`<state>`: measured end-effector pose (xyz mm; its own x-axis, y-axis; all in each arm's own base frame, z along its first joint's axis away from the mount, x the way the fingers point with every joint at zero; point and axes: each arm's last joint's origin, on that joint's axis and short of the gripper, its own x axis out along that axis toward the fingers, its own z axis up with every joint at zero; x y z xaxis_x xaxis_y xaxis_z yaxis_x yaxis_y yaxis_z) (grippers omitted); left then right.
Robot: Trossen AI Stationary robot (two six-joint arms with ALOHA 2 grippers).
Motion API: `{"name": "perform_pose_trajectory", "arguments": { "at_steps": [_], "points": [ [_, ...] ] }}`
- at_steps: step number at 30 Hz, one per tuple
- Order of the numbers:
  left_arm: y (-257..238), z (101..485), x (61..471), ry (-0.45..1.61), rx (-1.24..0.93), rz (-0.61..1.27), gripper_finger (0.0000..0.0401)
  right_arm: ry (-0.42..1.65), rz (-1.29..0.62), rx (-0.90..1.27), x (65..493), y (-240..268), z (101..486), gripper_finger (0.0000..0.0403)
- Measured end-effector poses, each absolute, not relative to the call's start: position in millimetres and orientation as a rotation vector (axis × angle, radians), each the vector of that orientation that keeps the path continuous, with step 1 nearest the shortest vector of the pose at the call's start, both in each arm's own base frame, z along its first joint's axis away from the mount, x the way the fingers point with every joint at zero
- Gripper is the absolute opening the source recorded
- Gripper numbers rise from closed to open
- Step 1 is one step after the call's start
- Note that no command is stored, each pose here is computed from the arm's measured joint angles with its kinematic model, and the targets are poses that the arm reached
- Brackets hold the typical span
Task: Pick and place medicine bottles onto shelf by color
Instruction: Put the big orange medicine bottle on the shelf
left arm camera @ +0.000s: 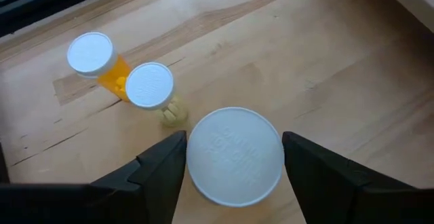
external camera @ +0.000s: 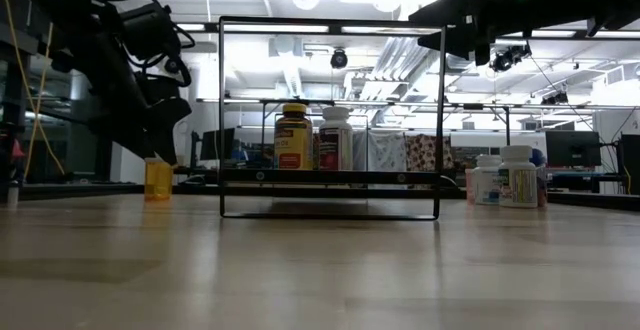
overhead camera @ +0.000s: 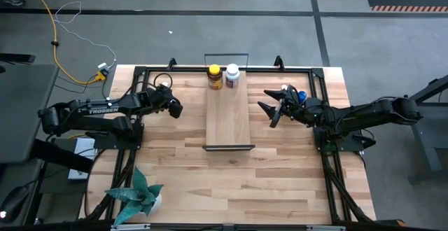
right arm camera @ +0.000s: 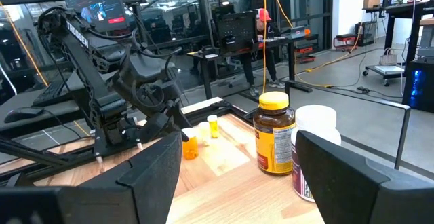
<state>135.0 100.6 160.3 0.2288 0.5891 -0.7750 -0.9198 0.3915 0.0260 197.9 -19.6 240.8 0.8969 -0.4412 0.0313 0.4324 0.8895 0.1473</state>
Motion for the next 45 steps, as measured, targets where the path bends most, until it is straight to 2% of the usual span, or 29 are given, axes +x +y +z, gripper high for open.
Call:
{"name": "perform_pose_trajectory", "arguments": {
  "at_steps": [8, 25, 30, 41, 45],
  "points": [
    [100.6, 160.4, 135.0, 0.801, -0.487, 1.093, 0.0213, -0.065, -0.454, 0.138, 197.9, -19.6, 240.9, 0.0279],
    [103.3, 167.8, 139.6, 0.767, -0.466, 1.078, 0.0210, -0.065, -0.454, 0.138, 197.9, -19.6, 240.9, 0.0279],
    [100.2, 174.2, 146.7, 0.755, -0.459, 1.002, 0.0209, -0.065, -0.454, 0.138, 197.9, -19.6, 240.9, 0.0279],
    [93.0, 197.1, 173.5, 0.536, -0.367, 0.834, 0.0209, -0.066, -0.454, 0.142, 197.9, -19.6, 240.9, 0.0279],
    [98.1, 217.8, 183.9, 0.495, -0.336, 0.807, 0.0209, -0.070, -0.453, 0.161, 197.9, -19.6, 240.9, 0.0279]
  ]
}}
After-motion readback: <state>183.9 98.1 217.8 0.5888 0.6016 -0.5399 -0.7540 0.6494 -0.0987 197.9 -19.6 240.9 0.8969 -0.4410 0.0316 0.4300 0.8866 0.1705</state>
